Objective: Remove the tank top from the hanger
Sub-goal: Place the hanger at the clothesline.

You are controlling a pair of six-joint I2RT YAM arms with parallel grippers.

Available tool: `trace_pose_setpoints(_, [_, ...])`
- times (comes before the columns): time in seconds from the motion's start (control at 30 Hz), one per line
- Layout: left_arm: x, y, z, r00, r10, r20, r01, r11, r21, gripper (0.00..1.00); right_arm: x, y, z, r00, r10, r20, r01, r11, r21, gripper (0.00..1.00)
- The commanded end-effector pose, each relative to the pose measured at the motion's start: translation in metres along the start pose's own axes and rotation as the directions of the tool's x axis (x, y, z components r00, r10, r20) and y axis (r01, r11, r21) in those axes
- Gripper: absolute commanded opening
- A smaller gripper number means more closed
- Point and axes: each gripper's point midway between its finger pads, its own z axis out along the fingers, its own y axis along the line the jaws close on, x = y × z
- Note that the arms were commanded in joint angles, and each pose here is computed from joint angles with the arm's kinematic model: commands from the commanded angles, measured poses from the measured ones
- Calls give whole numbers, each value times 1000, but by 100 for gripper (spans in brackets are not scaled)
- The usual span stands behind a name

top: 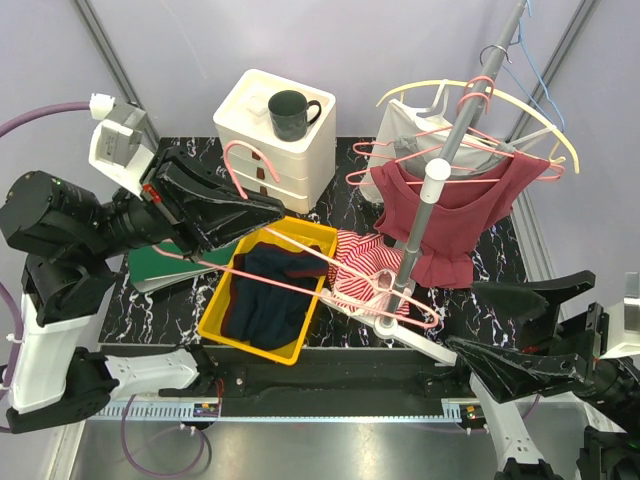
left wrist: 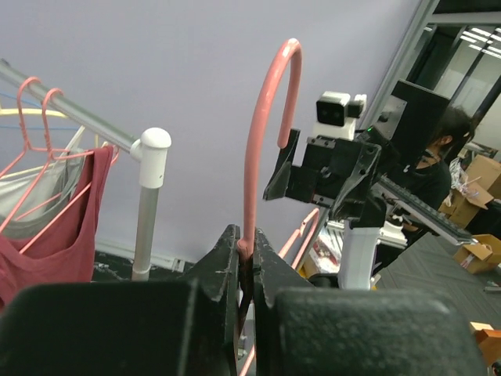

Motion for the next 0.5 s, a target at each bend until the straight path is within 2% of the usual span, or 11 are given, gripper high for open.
trace_pose_setpoints(0.0, [-26,-24,-1,996,21,90,-29,996,88,0,13,11,0,998,-3,-64,-1,998,-68,93])
trace_pose_setpoints(0.47, [-2,-2,42,998,-23,50,20,997,73,0,25,19,-2,993,-43,-107,30,993,-117,74])
